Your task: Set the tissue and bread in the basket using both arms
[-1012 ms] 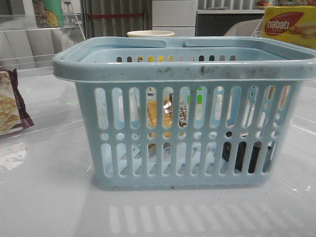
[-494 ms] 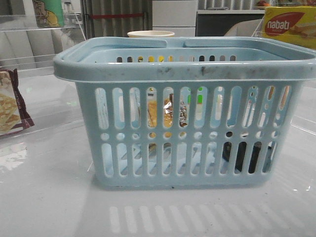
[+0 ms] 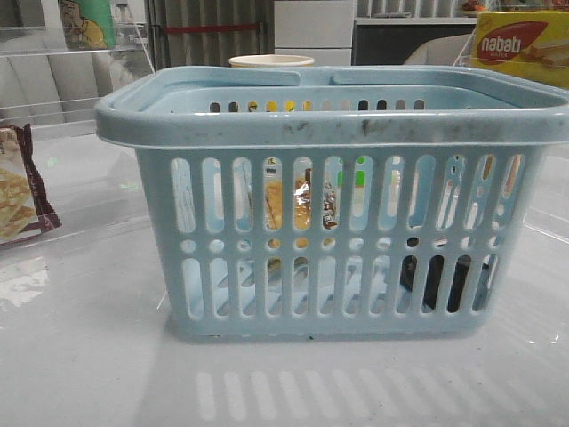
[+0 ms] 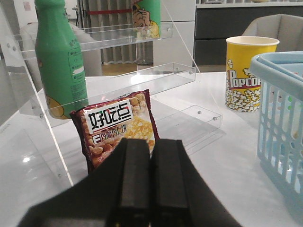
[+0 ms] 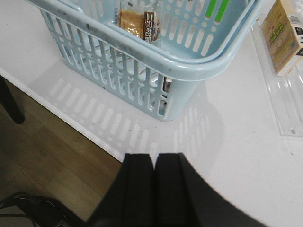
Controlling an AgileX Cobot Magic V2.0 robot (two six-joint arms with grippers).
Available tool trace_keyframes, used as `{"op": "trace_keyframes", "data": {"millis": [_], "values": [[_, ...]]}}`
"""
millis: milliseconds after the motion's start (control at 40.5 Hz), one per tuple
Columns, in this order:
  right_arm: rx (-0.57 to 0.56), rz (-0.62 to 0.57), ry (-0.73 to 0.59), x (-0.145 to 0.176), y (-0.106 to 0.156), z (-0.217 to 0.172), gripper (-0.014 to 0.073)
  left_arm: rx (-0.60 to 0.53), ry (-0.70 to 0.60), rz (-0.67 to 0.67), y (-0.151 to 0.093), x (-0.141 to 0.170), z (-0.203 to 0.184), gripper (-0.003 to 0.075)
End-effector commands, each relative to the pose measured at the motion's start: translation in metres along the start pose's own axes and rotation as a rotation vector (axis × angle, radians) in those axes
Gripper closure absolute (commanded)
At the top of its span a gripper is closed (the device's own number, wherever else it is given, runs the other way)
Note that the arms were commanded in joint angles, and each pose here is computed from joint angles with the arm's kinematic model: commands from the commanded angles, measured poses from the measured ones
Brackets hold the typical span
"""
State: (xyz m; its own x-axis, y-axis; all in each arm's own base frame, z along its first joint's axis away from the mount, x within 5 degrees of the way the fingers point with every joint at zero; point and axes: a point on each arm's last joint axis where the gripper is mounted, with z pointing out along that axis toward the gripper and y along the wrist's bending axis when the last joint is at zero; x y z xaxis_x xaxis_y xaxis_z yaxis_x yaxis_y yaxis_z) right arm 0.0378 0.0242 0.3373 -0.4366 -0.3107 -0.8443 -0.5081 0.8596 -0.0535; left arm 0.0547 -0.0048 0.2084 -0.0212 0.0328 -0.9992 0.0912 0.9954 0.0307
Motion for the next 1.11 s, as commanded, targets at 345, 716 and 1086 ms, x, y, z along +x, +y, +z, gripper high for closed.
{"op": "trace_keyframes", "data": {"millis": [345,716,1086], "values": [[0.014,-0.01,-0.078,-0.0113,-0.0015,-0.0032,0.0538,-0.029,-0.17,-0.029,0.0015,-0.007,-0.0013,0.0629],[0.014,-0.01,-0.078,-0.0113,-0.0015,-0.0032,0.0538,0.008,-0.171,0.003,-0.0007,-0.0071,-0.0012,0.0629],[0.014,-0.01,-0.078,-0.0113,-0.0015,-0.0032,0.0538,0.008,-0.171,0.003,-0.0007,-0.0071,-0.0012,0.0629]]}}
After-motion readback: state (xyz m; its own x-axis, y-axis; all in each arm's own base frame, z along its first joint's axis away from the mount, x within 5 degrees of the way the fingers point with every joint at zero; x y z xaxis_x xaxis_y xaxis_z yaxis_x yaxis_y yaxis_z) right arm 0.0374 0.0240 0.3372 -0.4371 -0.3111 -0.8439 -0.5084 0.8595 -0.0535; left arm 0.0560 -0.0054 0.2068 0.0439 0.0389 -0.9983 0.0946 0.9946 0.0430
